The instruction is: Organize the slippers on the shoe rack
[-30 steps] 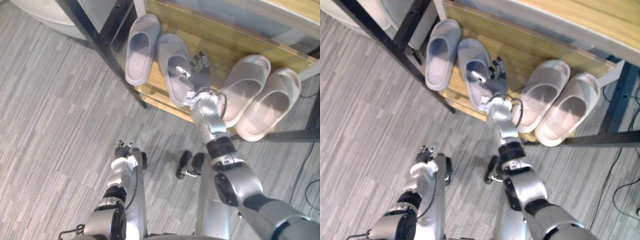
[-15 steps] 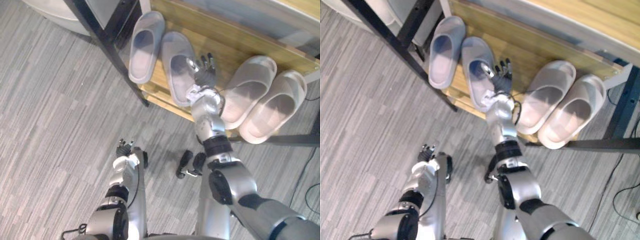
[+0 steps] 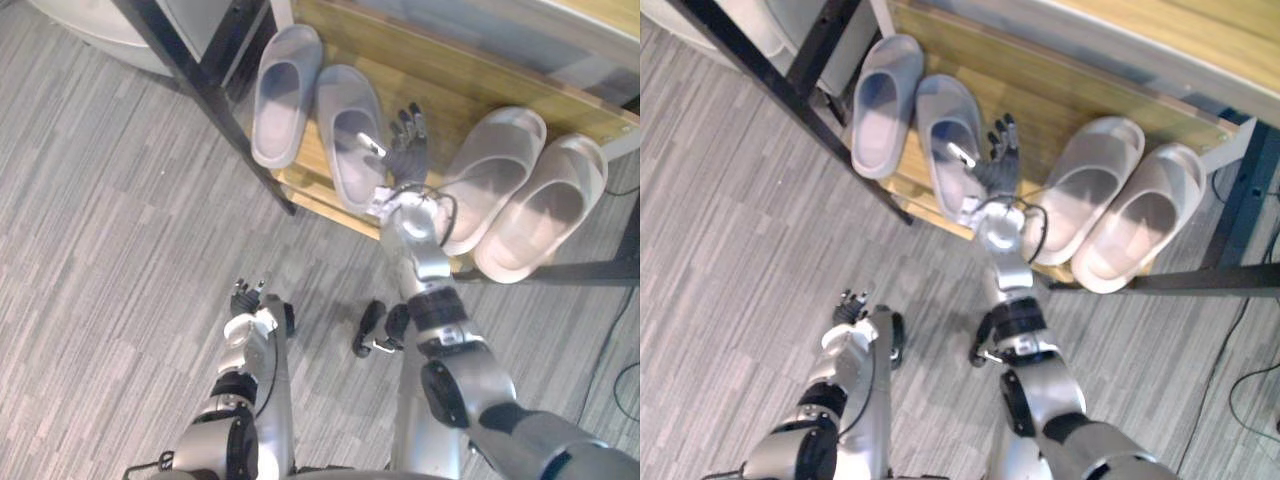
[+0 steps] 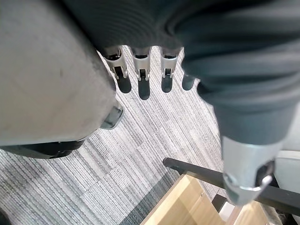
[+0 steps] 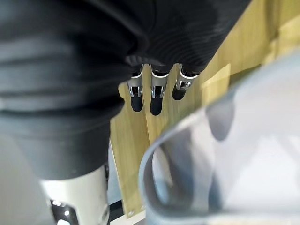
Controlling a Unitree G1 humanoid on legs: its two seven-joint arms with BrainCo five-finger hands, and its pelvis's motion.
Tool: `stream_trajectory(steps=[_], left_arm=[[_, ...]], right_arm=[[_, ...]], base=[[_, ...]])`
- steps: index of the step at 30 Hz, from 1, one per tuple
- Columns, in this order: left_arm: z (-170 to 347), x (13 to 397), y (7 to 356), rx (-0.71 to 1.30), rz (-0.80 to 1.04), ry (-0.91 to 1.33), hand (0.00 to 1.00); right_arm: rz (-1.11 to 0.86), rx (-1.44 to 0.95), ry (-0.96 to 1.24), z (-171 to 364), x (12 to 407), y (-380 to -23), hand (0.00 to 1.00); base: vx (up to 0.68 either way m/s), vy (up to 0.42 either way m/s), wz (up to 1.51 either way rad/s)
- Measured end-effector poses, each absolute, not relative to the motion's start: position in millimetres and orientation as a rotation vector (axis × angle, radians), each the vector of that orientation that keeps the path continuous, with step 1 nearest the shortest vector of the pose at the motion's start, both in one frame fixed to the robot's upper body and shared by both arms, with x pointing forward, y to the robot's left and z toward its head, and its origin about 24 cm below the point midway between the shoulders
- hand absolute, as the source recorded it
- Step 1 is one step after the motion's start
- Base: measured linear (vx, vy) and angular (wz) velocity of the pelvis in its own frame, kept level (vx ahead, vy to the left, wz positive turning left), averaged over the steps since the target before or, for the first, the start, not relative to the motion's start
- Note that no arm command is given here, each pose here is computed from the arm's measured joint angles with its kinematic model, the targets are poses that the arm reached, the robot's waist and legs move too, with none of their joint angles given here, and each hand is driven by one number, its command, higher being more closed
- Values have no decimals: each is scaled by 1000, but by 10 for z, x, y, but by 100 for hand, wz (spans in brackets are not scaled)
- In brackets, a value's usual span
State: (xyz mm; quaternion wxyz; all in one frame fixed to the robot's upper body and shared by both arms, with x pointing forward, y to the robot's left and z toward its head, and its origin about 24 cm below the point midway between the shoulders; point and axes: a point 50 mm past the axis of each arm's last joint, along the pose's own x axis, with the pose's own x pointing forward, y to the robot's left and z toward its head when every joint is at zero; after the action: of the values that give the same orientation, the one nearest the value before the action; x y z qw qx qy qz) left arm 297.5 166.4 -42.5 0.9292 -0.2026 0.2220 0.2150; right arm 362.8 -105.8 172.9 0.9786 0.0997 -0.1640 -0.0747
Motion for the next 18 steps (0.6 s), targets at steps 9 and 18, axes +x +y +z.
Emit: stream_trajectory(steps=[9, 18], left_arm=[[-442, 2953, 1739, -464, 474, 459, 0], [-469, 2931, 1778, -459, 493, 472, 0]], right_arm=[[-140, 87, -275, 1308, 3349, -1123, 0], [-92, 71, -256, 1178, 3262, -1112, 0]], base=[[-22, 2, -4], [0, 0, 0]])
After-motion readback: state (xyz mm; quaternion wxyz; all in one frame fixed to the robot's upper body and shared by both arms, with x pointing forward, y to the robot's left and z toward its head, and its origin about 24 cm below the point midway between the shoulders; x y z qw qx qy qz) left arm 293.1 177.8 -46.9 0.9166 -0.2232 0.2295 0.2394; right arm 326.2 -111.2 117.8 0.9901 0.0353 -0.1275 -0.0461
